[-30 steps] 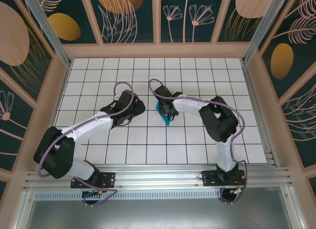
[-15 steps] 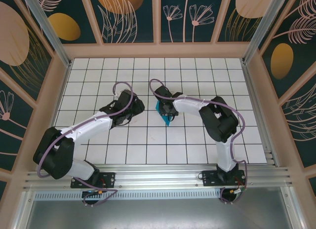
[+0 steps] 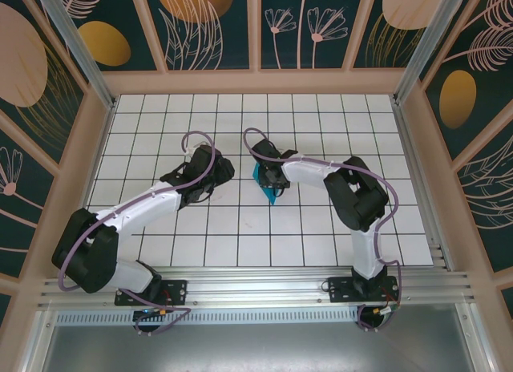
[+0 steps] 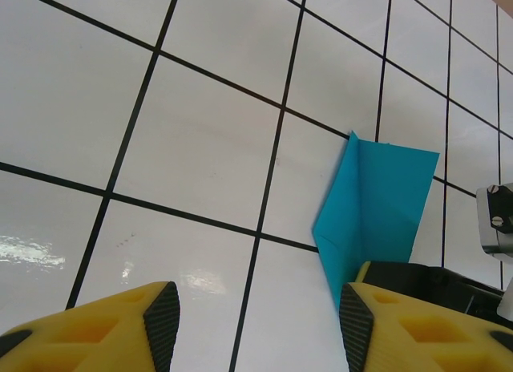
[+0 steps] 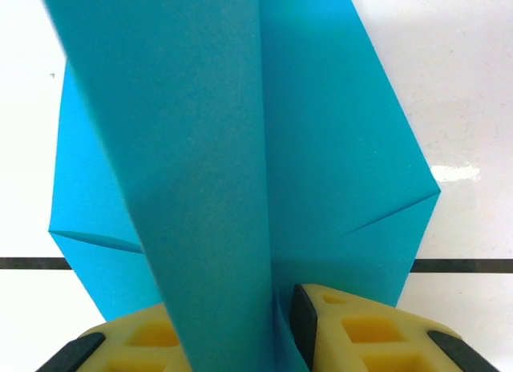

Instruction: Fold a paper plane with a square sheet of paper (pick it up from the middle)

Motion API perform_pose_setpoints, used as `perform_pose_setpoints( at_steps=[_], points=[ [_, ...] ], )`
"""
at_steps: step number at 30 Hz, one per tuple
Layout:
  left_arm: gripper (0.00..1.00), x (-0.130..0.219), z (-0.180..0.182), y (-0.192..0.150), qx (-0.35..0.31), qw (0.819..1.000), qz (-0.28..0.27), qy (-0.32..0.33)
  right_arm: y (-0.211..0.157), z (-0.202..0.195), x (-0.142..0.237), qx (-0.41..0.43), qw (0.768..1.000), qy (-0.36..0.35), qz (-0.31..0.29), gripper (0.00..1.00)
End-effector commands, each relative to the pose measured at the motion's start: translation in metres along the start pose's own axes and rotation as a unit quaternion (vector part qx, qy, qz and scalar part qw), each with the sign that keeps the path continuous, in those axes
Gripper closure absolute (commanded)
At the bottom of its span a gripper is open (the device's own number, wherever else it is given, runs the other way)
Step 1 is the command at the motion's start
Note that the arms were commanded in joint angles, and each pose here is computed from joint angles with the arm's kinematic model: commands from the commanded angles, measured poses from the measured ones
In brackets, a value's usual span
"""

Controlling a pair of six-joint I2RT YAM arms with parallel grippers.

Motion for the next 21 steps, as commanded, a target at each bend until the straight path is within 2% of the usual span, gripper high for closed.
perform_pose_setpoints(
  at_steps=[1, 5, 10, 12, 18, 21],
  points=[
    [0.42, 0.003, 0.005, 0.006, -0.001, 1.000, -0.021, 0.007, -0.032, -0.023, -0.034, 0.000, 0.997, -0.033, 0.065, 0.68],
    [0.41, 0.012, 0.007, 0.012, -0.006, 0.999, -0.041, 0.013, -0.016, -0.013, -0.014, 0.001, 0.999, -0.015, 0.042, 0.65],
    [0.35, 0.025, 0.018, 0.019, -0.009, 0.996, -0.080, 0.024, 0.014, 0.003, 0.038, -0.006, 0.999, 0.032, -0.015, 0.54],
    [0.34, 0.028, 0.022, 0.023, -0.010, 0.995, -0.094, 0.034, 0.023, 0.006, 0.059, -0.008, 0.998, 0.050, -0.038, 0.53],
    [0.30, 0.035, 0.025, 0.038, -0.019, 0.989, -0.132, 0.057, 0.040, -0.005, 0.112, -0.022, 0.992, 0.058, -0.107, 0.45],
    [0.28, 0.044, 0.030, 0.050, -0.029, 0.983, -0.162, 0.087, 0.050, -0.029, 0.145, -0.048, 0.981, 0.037, -0.187, 0.41]
  ],
)
Point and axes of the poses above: each hand's point on the last joint's axis, 136 mm out from that joint toward the fingers, its own x axis back along the fingers, its own z axis along the line the jaws close on, y = z × x, the point moved 5 cm from there along x, back along the fingers, and after that the axes turned 4 degrees about -x, right-handed, at the moved point
